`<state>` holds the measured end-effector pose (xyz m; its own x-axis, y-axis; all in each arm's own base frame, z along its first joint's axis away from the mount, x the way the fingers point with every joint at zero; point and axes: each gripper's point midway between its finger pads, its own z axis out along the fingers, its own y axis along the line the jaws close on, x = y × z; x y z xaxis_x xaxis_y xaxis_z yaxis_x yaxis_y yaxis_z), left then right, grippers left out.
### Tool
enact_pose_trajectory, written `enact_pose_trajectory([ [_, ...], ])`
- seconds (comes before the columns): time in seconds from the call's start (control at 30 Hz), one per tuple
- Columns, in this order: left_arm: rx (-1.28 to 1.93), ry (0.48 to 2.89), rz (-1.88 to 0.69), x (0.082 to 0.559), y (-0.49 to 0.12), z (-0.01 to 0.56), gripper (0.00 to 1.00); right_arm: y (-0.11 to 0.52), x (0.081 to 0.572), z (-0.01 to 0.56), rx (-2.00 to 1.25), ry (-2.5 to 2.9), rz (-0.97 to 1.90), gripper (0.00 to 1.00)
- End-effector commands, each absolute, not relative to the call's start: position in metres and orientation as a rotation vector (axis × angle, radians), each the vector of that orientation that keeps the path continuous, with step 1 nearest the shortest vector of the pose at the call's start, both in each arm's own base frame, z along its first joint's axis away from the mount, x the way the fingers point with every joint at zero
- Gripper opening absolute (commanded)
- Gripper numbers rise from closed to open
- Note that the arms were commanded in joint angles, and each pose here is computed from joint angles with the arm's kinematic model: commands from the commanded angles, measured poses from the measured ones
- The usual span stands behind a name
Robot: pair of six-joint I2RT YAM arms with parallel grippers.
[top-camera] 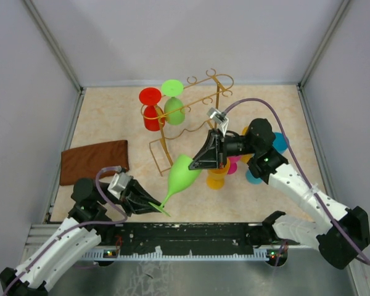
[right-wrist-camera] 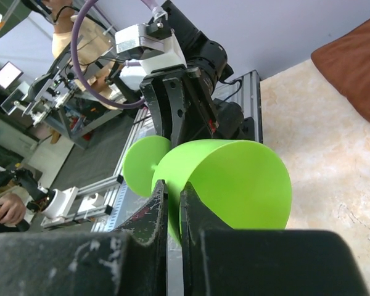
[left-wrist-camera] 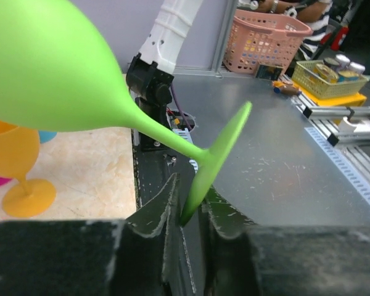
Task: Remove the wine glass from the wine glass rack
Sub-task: Place the wine glass at the center of the board.
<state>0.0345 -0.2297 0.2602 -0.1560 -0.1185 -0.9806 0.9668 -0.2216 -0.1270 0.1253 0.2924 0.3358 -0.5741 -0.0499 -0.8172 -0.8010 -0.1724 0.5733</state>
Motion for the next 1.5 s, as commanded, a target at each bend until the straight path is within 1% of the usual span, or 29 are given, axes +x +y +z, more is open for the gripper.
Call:
enact_pose_trajectory([
  [0.0,1.066,1.126,-1.429,0.059,-0.233,0.277,0.27,0.298,0.134,0.343,-0.967,1.516,1.699,0.00],
  [0.07,1.042,1.148,-1.392,0.066,-0.233,0.275,0.36,0.297,0.136,0.343,-0.953,1.519,1.677,0.00],
  [0.23,1.005,1.176,-1.322,0.075,-0.230,0.272,0.50,0.294,0.138,0.344,-0.930,1.525,1.630,0.00],
  [0.33,0.988,1.188,-1.302,0.079,-0.229,0.270,0.54,0.294,0.140,0.342,-0.922,1.543,1.609,0.00],
  [0.67,0.953,1.218,-1.258,0.087,-0.227,0.269,0.60,0.297,0.146,0.332,-0.915,1.622,1.569,0.00],
  [0.97,0.857,1.300,-1.144,0.110,-0.220,0.262,0.64,0.301,0.157,0.328,-0.872,1.674,1.467,0.00],
  [1.13,1.000,1.239,-1.157,0.094,-0.223,0.255,0.67,0.299,0.165,0.332,-0.826,1.668,1.418,0.00],
  [1.3,0.997,1.288,-1.106,0.097,-0.218,0.254,0.68,0.298,0.171,0.328,-0.806,1.711,1.375,0.00],
  [1.47,0.991,1.255,-1.036,0.101,-0.212,0.254,0.69,0.293,0.178,0.322,-0.778,1.723,1.313,0.00],
])
